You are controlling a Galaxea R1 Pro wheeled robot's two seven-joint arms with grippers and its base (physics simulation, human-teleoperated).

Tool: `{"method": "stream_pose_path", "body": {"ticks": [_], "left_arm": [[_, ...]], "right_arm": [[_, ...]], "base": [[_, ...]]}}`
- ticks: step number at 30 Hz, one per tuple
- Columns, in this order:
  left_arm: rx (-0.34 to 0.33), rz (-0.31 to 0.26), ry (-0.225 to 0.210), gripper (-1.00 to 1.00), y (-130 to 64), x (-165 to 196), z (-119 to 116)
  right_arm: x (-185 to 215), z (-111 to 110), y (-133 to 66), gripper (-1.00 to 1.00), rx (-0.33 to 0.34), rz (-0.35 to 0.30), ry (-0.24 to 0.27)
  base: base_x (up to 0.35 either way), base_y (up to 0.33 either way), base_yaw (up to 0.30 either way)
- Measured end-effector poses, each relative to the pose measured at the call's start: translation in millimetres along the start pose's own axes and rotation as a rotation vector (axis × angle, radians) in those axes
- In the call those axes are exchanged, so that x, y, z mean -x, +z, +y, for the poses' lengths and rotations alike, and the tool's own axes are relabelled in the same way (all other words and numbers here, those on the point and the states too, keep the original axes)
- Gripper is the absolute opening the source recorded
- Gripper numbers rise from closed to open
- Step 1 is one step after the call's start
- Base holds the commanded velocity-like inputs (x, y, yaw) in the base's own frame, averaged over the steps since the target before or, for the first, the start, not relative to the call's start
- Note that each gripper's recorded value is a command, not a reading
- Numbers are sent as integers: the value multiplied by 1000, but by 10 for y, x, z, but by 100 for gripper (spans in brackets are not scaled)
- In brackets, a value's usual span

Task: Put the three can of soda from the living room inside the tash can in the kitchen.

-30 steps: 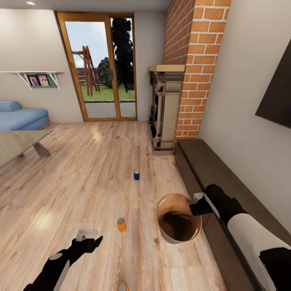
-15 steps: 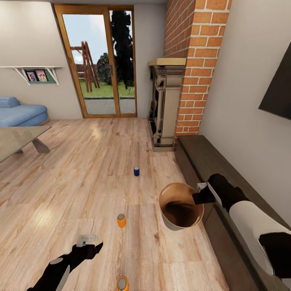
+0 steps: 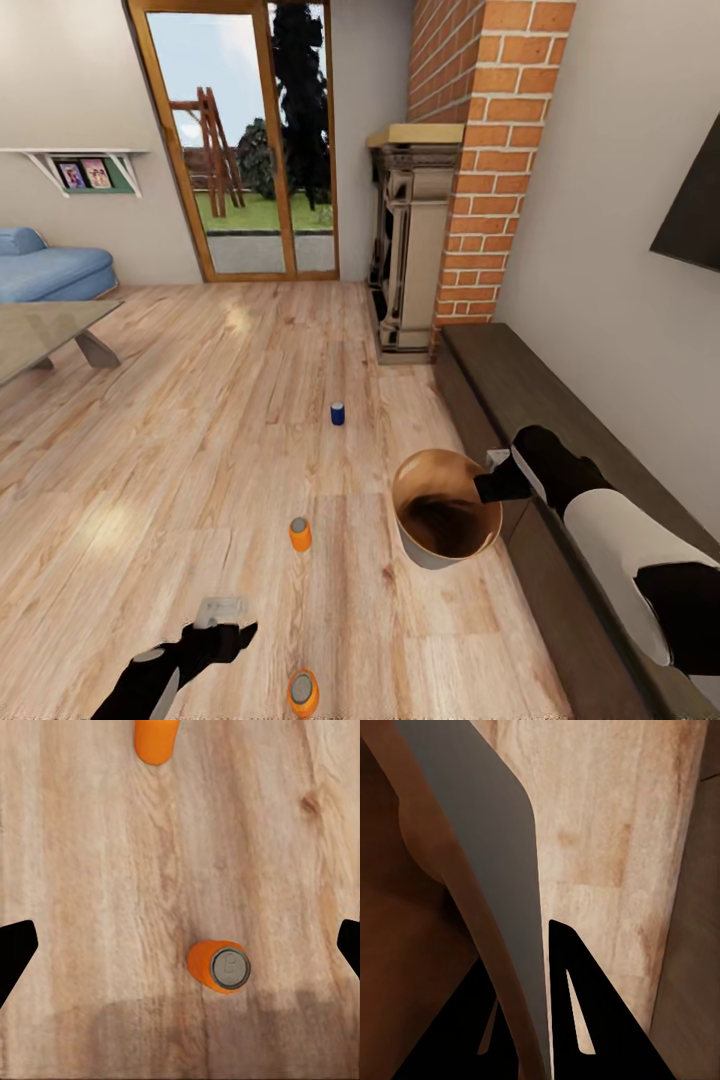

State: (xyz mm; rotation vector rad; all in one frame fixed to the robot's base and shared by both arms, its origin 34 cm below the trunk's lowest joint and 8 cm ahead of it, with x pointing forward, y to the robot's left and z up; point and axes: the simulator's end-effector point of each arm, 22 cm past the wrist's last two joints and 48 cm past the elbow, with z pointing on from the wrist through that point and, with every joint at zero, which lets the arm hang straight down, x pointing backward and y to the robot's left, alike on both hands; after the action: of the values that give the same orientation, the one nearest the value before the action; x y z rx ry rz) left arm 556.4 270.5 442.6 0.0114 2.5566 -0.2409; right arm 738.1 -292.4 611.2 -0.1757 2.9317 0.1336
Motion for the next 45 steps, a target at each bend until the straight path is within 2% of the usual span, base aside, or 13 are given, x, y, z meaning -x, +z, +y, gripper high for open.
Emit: {"method": "stream_pose_path", "body": {"ticks": [1,2,3,4,5,10,14,15,17,22,26,33,45], "left_arm": [[1,28,-4,100,26,-68,-6],[4,82,-15,100,55,-159,-17],[4,120,-27,100,88,-121,-34],[-2,141,-36,100,145,119,-105],[-12,143,-42,100,191,374,-182],[-40,170,-58,100,312,1020,-524],[-15,178,-55,100,370,1273,-571],[-7,184,-56,100,391,1269,-565],[26,233,-59,100,463,1138,-569],[77,326,-63,100,562,787,-505],[89,374,-66,100,636,566,-480],[84,410,-71,100,772,332,-481],[47,459,-73,100,1031,-64,-668]], "right_arm": [[-10,1,28,-100,1,1,1],[-18,2,54,-100,2,2,1],[-26,4,81,-100,2,4,0],[-35,11,111,-100,2,5,-2],[-44,16,137,-100,3,7,-2],[-70,15,262,-100,2,10,-5],[35,-5,274,-100,-3,-9,-8],[63,-5,275,-100,-1,-15,-6],[169,-13,243,-100,-5,-33,-10],[149,15,368,-100,4,-30,-10],[121,0,471,-100,-1,-27,-13],[101,29,639,-100,7,-26,-13],[-13,12,972,-100,6,-12,-16]], "base": [[0,0,0],[0,0,0],[0,0,0],[0,0,0],[0,0,0],[0,0,0],[0,0,0],[0,0,0],[0,0,0],[0,0,0],[0,0,0],[0,0,0],[0,0,0]]}}
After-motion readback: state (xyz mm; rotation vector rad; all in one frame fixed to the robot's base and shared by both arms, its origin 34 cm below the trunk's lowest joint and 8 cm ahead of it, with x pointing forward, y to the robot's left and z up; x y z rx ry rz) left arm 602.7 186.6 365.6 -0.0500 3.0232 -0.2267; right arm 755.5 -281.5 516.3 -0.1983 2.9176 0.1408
